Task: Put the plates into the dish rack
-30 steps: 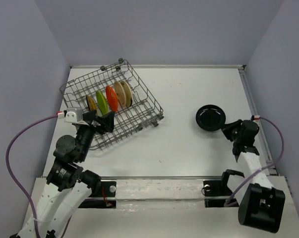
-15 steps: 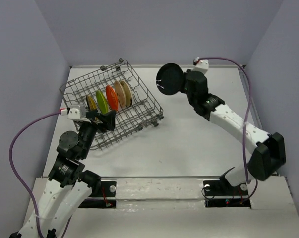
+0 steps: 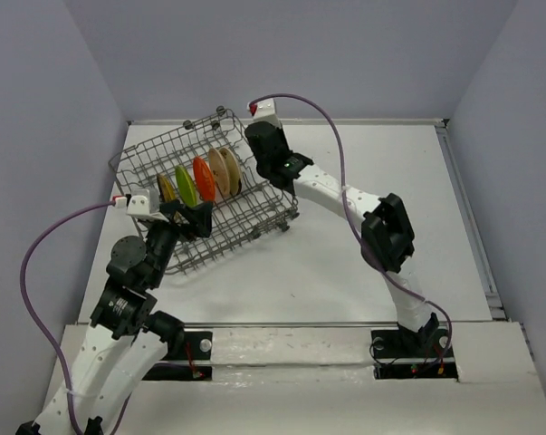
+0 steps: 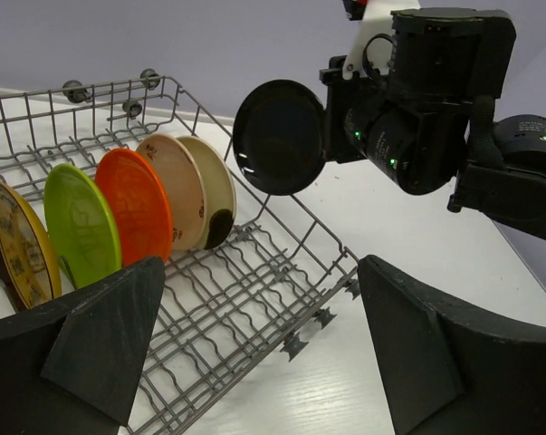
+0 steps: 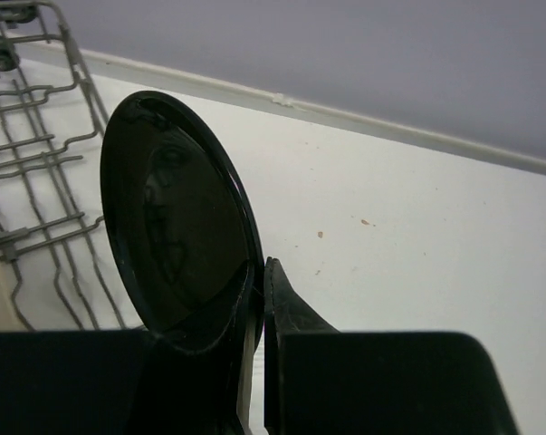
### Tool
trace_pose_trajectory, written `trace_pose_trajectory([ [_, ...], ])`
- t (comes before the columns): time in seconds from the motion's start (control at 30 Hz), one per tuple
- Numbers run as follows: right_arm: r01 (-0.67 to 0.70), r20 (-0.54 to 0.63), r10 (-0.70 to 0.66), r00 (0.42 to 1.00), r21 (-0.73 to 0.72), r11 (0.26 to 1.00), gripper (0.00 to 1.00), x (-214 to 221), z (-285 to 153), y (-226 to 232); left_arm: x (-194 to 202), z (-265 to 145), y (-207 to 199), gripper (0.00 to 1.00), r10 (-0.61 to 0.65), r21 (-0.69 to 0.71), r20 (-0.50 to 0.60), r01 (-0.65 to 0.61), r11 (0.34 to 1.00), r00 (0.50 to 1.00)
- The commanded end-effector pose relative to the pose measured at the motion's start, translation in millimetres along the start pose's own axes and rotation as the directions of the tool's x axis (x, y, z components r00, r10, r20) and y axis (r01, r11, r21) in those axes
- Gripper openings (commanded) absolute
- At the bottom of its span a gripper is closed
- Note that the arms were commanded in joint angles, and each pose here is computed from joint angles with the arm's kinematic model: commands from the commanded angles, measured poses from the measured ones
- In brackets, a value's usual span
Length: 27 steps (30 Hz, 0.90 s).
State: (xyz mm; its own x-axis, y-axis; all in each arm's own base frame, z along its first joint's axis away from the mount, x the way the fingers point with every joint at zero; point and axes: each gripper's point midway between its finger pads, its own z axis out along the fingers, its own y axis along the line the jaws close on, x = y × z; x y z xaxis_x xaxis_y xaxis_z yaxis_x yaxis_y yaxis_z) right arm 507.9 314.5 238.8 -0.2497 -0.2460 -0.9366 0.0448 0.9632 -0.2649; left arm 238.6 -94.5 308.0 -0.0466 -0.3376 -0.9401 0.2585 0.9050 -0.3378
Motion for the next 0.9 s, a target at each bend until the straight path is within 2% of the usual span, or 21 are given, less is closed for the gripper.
trace_pose_trajectory([
  [0.0,-0.02,0.113,0.018,0.993,0.015,1.0,0.07,-61,-21,3,-15,3,-6,0.99,-0.002,0.018,0.039,0.001,1.0,0.999],
  [0.3,0.044,0.127,-0.038,0.991,-0.051,0.998,0.07,-50,-27,55,-12,7,-6,0.99,0.002,0.015,0.026,-0.002,1.0,1.0],
  [0.87,0.124,0.108,-0.116,0.987,-0.065,0.99,0.07,-19,-17,95,-9,9,-7,0.99,0.002,0.018,0.015,-0.002,1.0,1.0],
])
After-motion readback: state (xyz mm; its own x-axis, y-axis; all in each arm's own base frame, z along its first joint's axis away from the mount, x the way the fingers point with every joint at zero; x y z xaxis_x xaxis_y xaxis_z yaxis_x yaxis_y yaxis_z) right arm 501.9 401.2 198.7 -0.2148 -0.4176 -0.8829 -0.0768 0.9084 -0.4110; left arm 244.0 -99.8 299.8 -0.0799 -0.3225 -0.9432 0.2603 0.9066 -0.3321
